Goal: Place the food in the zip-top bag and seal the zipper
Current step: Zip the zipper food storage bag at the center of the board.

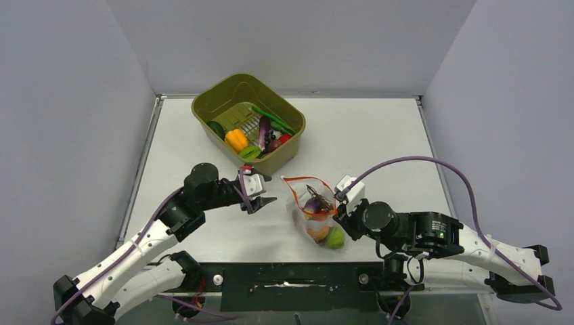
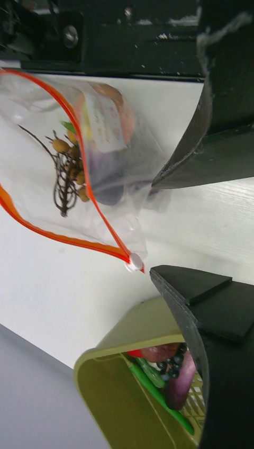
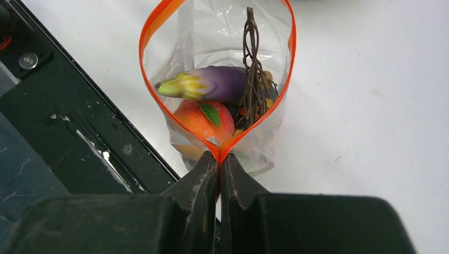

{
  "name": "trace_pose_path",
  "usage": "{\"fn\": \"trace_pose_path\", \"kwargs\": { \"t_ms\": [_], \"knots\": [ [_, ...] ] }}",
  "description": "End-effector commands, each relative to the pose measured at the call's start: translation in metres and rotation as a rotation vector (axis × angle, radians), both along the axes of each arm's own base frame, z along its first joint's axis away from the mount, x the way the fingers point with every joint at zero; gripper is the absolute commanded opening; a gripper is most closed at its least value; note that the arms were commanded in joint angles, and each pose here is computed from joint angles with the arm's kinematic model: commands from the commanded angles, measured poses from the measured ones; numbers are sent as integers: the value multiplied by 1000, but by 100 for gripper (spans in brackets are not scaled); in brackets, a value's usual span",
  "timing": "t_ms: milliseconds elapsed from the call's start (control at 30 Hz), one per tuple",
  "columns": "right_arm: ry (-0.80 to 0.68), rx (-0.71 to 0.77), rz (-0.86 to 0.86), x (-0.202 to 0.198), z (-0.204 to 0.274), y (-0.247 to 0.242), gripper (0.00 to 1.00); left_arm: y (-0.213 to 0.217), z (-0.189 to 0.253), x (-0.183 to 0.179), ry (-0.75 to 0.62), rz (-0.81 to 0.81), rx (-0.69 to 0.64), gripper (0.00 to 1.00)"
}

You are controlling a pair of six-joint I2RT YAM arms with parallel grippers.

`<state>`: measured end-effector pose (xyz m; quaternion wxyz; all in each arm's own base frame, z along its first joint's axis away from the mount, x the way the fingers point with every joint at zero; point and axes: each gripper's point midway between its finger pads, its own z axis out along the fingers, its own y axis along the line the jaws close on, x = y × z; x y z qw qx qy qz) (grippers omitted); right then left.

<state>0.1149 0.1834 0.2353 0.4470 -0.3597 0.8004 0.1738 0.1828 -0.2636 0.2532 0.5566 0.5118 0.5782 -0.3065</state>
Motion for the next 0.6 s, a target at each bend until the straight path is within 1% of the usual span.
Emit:
{"fn": "trace_pose_path", "kwargs": {
  "t_ms": [0,133,300,400,567],
  "knots": [
    [-90,82,97,-1,30,13,0,10,-16,-1,-52,-112,66,54],
    [-110,101,163,-6,35,16,0,10,-22,8,-52,-137,57,54],
    [-117,83,193,-8,34,19,0,10,-33,27,-55,-133,86,55],
    [-111,78,219,-11,32,22,0,5,-33,35,-64,-150,67,55],
    [-114,78,242,-13,31,25,0,-10,-33,35,-59,-249,33,55]
  ]
}}
